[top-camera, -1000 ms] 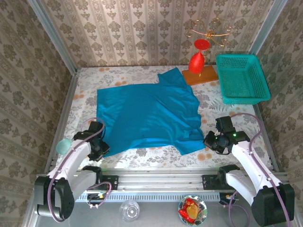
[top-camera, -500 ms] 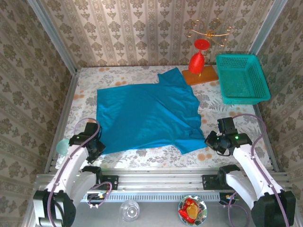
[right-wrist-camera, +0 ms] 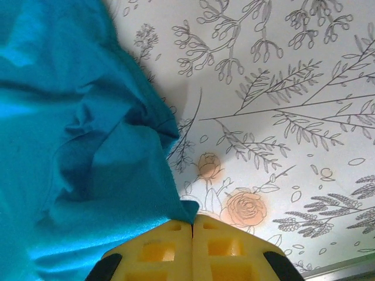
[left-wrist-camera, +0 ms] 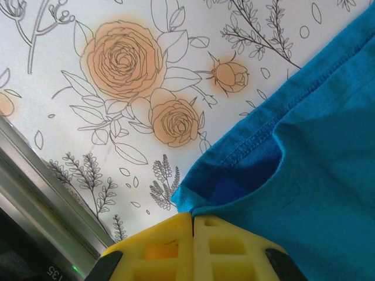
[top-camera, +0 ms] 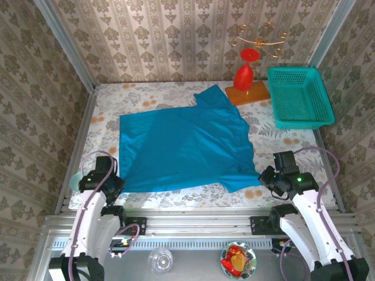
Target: Fold the inside-out t-shirt
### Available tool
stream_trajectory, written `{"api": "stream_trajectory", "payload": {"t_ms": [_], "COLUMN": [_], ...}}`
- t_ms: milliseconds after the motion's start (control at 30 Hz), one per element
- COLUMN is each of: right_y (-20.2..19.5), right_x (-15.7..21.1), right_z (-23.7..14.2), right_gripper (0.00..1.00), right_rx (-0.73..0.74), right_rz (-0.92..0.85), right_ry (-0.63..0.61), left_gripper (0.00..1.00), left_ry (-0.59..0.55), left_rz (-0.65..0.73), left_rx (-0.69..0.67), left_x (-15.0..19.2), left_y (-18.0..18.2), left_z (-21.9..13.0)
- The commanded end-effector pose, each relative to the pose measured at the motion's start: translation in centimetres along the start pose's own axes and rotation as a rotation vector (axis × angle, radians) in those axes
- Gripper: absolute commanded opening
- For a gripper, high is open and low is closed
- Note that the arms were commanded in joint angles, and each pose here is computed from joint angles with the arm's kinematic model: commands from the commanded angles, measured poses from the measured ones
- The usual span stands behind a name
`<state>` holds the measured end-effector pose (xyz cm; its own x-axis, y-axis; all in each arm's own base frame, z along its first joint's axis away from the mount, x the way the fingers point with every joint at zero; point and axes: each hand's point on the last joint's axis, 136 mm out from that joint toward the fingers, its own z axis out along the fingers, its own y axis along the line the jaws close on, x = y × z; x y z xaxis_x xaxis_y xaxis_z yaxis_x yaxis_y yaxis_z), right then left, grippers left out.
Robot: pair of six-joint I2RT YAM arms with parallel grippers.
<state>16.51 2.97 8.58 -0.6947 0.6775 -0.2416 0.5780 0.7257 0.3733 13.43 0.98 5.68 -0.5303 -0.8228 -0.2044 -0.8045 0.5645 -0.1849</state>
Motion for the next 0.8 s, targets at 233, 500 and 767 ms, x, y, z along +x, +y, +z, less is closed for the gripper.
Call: {"api": "stream_trajectory", "payload": {"t_ms": [233,500,767], "right_y": [-1.2,2.9,8.4], "right_x": [2.7,-0.6,-6.5], "right_z": [-2.1,-1.2,0.4], "right_gripper": [0.00,0.00,0.00], "right_rx": [-0.020,-0.088,-0.091], "right_rz": [0.074,0.001,-0.106], "right_ry": [0.065,0.032,-0.018], "left_gripper": [0.00,0.00,0.00], "left_ry": [-0.061,-0.053,-0.040], "left_rz": [0.033,0.160,0.236], "left_rx": [0.079,0.150,0.140], "left_x": [-1.8,-3.7,-6.8], "left_y": [-1.9,-6.4,-10.0], "left_z": [-2.9,-2.9,-1.3]}}
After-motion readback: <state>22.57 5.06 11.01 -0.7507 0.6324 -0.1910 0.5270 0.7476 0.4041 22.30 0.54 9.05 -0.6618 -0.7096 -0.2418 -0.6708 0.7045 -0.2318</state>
